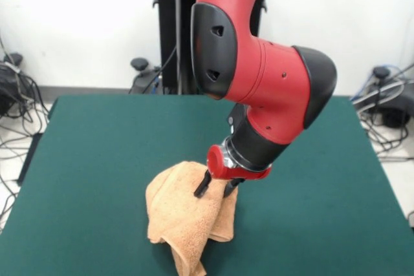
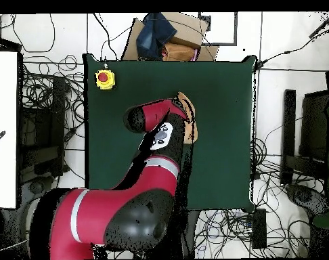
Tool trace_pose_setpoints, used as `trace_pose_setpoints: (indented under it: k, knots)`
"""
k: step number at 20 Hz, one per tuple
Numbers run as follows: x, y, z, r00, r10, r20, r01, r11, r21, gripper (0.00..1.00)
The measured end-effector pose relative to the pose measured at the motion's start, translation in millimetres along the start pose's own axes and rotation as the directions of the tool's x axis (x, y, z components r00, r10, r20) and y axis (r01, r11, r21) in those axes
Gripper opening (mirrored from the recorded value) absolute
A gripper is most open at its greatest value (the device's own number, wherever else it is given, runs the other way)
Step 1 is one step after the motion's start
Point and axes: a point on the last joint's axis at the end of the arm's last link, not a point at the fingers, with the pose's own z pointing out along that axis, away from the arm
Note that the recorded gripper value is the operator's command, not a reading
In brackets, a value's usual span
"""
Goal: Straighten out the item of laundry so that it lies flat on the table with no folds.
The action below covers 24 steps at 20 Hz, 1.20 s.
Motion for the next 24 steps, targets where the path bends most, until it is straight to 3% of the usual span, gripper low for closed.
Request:
trace_pose_setpoints:
  k: [11,12,24]
  knots:
    - [-0.4,0.2,-0.3,1.0,0.003,0.0,-0.003,1.0,-0.002,1.0]
    - [-0.4,0.2,-0.3,1.0,0.003,0.0,-0.003,1.0,-0.002,0.0]
    - [-0.5,0.2,-0.4,1.0,0.004,0.0,-0.004,1.0,-0.003,0.0]
